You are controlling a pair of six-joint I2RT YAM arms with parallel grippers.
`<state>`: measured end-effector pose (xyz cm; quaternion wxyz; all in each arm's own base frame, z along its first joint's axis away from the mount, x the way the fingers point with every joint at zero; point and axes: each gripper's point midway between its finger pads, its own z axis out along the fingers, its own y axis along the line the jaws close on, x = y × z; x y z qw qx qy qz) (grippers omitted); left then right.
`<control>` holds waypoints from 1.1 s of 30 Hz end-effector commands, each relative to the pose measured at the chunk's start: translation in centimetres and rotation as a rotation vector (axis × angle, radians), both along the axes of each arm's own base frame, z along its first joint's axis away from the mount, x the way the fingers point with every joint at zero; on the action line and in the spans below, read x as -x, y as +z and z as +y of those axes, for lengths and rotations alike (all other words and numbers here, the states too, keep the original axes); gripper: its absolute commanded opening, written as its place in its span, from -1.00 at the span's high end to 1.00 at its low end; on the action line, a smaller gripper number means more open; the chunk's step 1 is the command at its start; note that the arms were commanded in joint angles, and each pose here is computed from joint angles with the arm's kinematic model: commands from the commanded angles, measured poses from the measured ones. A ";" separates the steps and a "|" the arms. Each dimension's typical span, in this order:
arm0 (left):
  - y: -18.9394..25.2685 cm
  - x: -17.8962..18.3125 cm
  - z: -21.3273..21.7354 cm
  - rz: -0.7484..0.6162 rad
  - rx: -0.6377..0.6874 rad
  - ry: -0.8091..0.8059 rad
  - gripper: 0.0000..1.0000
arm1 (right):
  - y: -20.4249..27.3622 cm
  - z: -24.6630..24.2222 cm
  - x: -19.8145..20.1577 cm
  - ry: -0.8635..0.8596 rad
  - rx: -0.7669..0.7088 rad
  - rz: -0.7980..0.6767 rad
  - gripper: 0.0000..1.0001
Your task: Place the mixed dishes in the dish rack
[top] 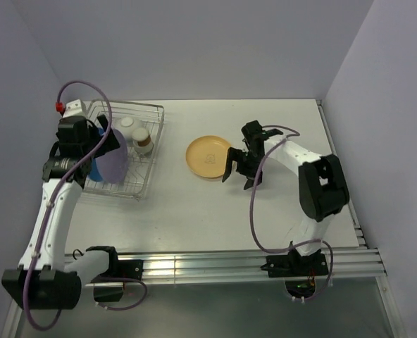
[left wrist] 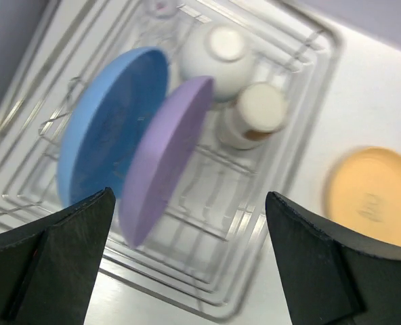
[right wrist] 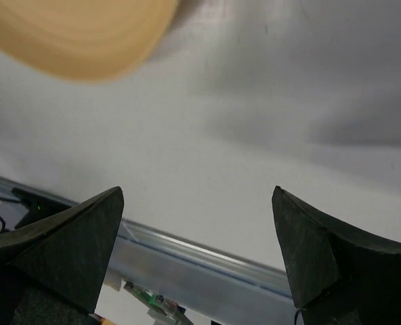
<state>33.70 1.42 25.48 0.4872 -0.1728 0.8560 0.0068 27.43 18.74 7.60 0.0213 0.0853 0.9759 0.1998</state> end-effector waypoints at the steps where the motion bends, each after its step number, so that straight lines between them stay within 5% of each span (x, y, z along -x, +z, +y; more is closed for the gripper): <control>1: 3.5 1.9 -3.7 -0.169 0.185 -0.085 -0.99 | -1.2 1.6 -5.2 -0.055 -0.001 -0.105 -0.95; 5: 2.9 3.2 -8.0 -0.242 0.367 -0.215 -0.93 | -3.7 2.5 -9.7 -0.108 0.030 -0.135 -0.94; 7: 1.1 4.0 -11.3 -0.174 0.415 -0.303 -0.86 | -4.5 2.6 -11.4 -0.149 0.055 -0.142 -0.94; 12: 0.3 8.1 -18.4 -0.085 0.401 -0.488 -0.83 | -6.3 3.4 -15.6 -0.213 0.089 -0.153 -0.90; 17: 1.7 11.8 -20.2 -0.084 0.442 -0.546 -0.83 | -8.7 2.5 -16.1 -0.259 0.179 -0.106 -0.71; 20: 2.6 14.4 -20.2 -0.098 0.474 -0.589 -0.82 | -9.3 2.3 -15.3 -0.282 0.189 -0.119 -0.25; 22: 3.2 16.2 -19.6 -0.129 0.514 -0.618 -0.82 | -9.4 2.3 -14.9 -0.288 0.192 -0.132 0.57; 24: 2.6 17.8 -18.7 -0.147 0.548 -0.642 -0.82 | -10.1 1.8 -14.0 -0.285 0.247 -0.125 1.00; 33: 3.7 22.3 -18.0 -0.140 0.632 -0.784 -0.80 | -3.2 1.9 -6.0 -0.265 0.249 -0.326 1.00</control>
